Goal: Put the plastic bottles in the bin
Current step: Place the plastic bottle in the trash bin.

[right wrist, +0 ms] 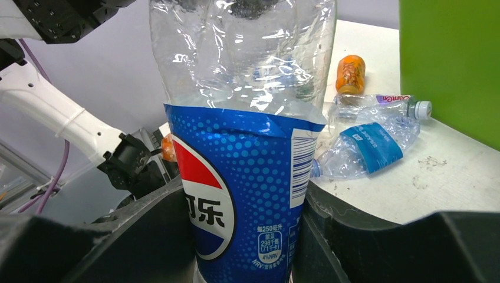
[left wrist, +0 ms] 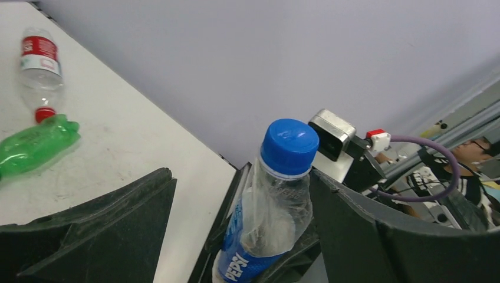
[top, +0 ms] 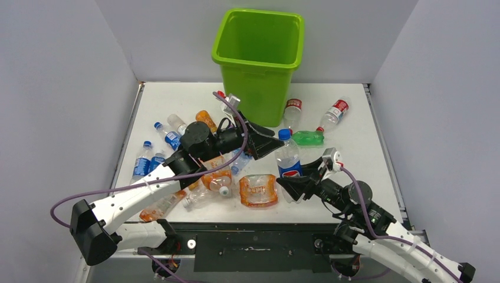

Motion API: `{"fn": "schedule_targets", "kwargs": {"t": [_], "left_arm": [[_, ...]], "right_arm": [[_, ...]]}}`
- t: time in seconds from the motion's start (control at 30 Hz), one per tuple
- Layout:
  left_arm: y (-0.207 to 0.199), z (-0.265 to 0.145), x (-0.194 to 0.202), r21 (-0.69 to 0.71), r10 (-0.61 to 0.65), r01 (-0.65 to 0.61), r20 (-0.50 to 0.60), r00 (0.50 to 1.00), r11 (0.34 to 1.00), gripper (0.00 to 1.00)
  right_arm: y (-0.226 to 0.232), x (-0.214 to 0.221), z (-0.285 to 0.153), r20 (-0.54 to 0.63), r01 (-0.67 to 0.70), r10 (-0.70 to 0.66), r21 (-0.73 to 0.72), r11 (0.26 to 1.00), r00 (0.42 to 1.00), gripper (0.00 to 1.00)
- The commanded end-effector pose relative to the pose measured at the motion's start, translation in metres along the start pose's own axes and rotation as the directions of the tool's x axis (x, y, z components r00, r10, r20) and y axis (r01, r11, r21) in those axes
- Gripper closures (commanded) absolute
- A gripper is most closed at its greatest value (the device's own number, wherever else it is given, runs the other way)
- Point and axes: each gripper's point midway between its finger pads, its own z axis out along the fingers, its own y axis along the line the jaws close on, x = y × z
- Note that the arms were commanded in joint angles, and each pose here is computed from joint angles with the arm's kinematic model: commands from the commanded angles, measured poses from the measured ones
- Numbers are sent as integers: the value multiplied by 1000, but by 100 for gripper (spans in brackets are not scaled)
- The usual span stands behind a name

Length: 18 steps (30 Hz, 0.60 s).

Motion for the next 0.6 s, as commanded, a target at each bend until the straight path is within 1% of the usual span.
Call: {"fn": "schedule_targets", "kwargs": {"t": [0.0, 0.17, 0.2, 0.27, 0.33, 0.4, 0.47, 0.57], "left_arm": [[-56, -3, -29, 203, -10, 2, 42, 999, 979, 18], [-62, -2, -32, 227, 15, -29, 63, 998, 974, 15], [-60, -1, -30, 217, 27, -40, 60, 998, 975, 15], [-57, 3, -26, 190, 55, -63, 49, 997, 980, 19], [-55, 7, -22, 170, 74, -78, 33, 997, 982, 24], [-54, 11, -19, 173, 77, -80, 23, 997, 982, 35], [-53, 14, -18, 169, 80, -83, 21, 997, 982, 41], [-50, 19, -17, 161, 91, -93, 18, 996, 983, 61]], "right_arm": [[11, -15, 5, 53, 12, -9, -53, 999, 999, 62], [10, -12, 5, 54, 4, -1, -54, 999, 999, 63], [11, -12, 5, 55, 3, 0, -56, 998, 998, 63], [11, -11, 6, 49, 0, 3, -61, 998, 999, 63], [12, -9, 8, 42, -1, 3, -65, 998, 999, 63], [13, -8, 9, 39, -2, 4, -70, 998, 999, 63], [13, -8, 9, 38, -2, 4, -73, 997, 999, 63], [14, -8, 11, 34, -1, 3, -78, 997, 999, 64]]}}
